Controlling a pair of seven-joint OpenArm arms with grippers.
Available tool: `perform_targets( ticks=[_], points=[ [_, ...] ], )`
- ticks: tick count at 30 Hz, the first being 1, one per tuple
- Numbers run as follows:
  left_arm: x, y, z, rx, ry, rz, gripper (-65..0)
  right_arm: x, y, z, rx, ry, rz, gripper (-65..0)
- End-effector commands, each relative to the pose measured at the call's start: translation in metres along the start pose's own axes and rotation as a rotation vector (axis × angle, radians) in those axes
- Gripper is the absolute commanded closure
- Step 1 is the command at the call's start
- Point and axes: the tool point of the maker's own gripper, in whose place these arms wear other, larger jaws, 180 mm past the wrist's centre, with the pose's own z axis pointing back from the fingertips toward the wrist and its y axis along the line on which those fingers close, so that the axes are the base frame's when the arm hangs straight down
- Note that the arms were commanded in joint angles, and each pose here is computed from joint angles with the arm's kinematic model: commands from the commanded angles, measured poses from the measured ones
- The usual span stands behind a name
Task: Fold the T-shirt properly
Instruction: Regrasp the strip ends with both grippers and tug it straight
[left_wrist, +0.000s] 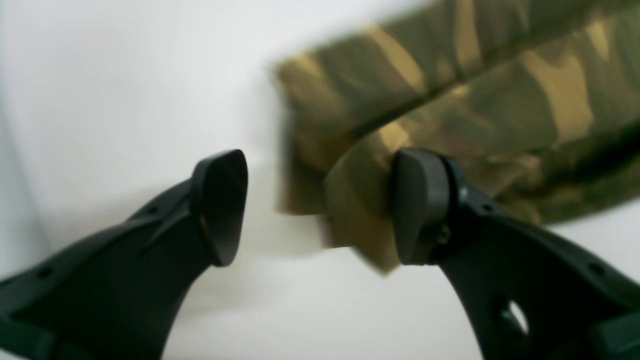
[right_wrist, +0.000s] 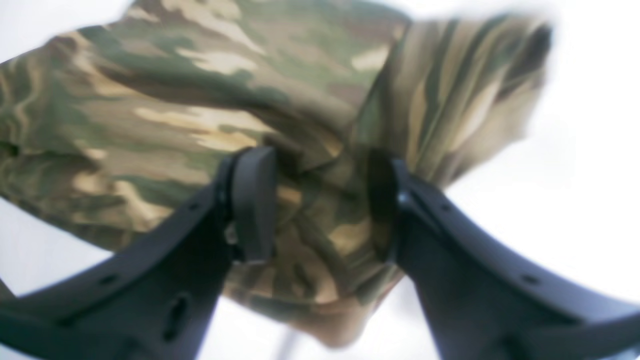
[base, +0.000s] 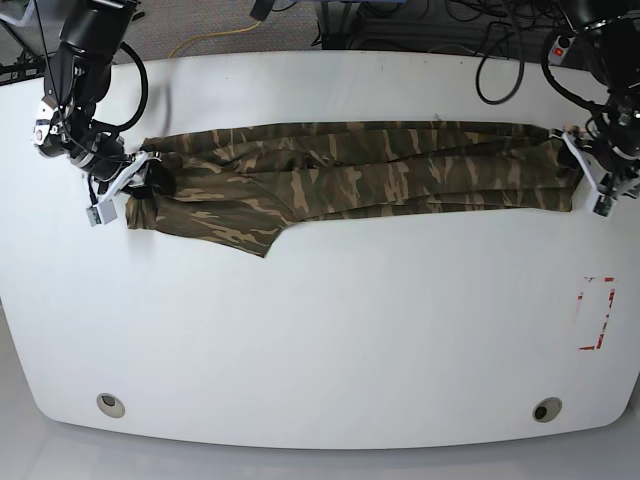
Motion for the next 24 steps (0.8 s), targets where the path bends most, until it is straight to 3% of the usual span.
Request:
perform_targets(
  ticks=[1,4,6,15,24],
  points=[
    [0.012,0.022,0.016,0.032,-0.040,0.052,-41.1,0.028,-0.004,0.019,-0.033,-0.064,0.042,-39.8],
    [0.025,0.039,0.025,0.044,-0.094,0.134,-41.0,0.043,0.000,0.029,-0.055,-0.084,0.078,-49.8],
    [0.020,0.045,0.026,0.055,-0.076,0.163,-41.0,0.049,0.004,0.033,-0.063,-0.082,0.112,-51.8],
    [0.005,0.047,0.019,0.043,-0.057,0.247,-40.8,0.058,0.021,0.031,-0.044,-0.100,0.139,-48.7],
    [-0.012,0.048,0.018,0.052,-0.055,0.341,-41.4,0.042,0.064,-0.002,0.074,-0.034,0.176,-48.2]
  ],
)
